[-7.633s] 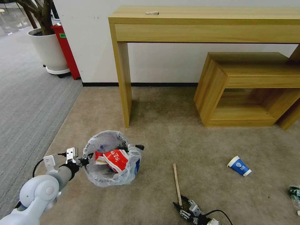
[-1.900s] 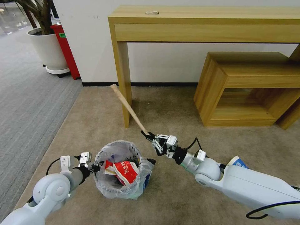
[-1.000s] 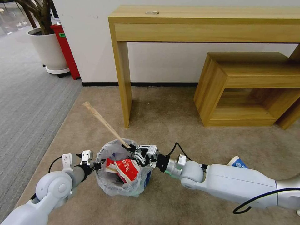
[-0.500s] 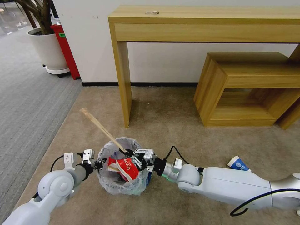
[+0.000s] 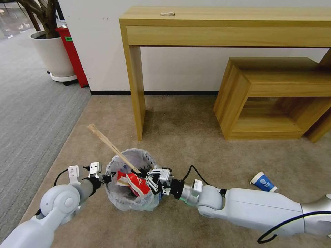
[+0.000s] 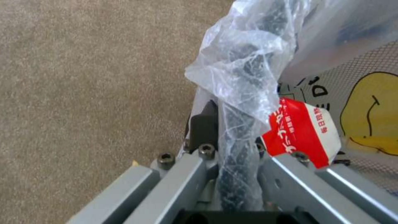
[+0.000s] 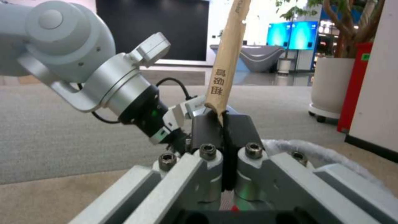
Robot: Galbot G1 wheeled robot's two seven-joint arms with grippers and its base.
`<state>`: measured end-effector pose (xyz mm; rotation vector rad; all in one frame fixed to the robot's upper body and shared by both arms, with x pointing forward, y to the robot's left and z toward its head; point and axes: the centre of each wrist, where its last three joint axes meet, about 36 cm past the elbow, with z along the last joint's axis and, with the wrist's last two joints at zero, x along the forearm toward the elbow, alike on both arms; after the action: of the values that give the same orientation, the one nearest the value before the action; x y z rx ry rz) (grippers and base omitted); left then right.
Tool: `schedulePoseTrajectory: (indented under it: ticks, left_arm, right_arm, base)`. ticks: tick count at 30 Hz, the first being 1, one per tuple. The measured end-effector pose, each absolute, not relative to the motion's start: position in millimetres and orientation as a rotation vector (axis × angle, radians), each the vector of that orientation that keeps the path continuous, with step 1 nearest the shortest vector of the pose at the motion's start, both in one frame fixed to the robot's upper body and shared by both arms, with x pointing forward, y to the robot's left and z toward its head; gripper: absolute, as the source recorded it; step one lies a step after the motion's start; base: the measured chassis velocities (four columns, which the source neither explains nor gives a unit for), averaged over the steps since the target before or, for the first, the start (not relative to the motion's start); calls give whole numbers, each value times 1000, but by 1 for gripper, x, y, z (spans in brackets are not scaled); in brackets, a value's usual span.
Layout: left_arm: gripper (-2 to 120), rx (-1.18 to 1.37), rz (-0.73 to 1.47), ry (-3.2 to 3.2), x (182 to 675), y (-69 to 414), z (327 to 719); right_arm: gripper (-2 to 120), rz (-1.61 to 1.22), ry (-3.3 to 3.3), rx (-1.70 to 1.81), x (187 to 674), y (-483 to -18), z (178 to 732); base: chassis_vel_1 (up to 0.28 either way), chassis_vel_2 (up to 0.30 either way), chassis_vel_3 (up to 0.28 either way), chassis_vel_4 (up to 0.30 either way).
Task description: Pick up the trash bin and place the garbage on the floor into it.
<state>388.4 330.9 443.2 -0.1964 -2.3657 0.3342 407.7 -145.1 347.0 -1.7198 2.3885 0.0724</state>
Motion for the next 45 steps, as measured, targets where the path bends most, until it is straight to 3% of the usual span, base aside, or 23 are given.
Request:
schedulePoseTrajectory:
  ticks: [17, 45]
  left_arm:
    - [0, -206, 346, -2375, 389, 328, 448]
    - [0, -237, 356, -2366, 383, 317, 447]
  right_arm:
    - [0, 63, 2433, -1725, 389, -160, 328]
    - [0, 53, 2427, -1725, 394, -145, 329]
  base:
    - [0, 0, 0, 0]
    - [0, 0, 0, 0]
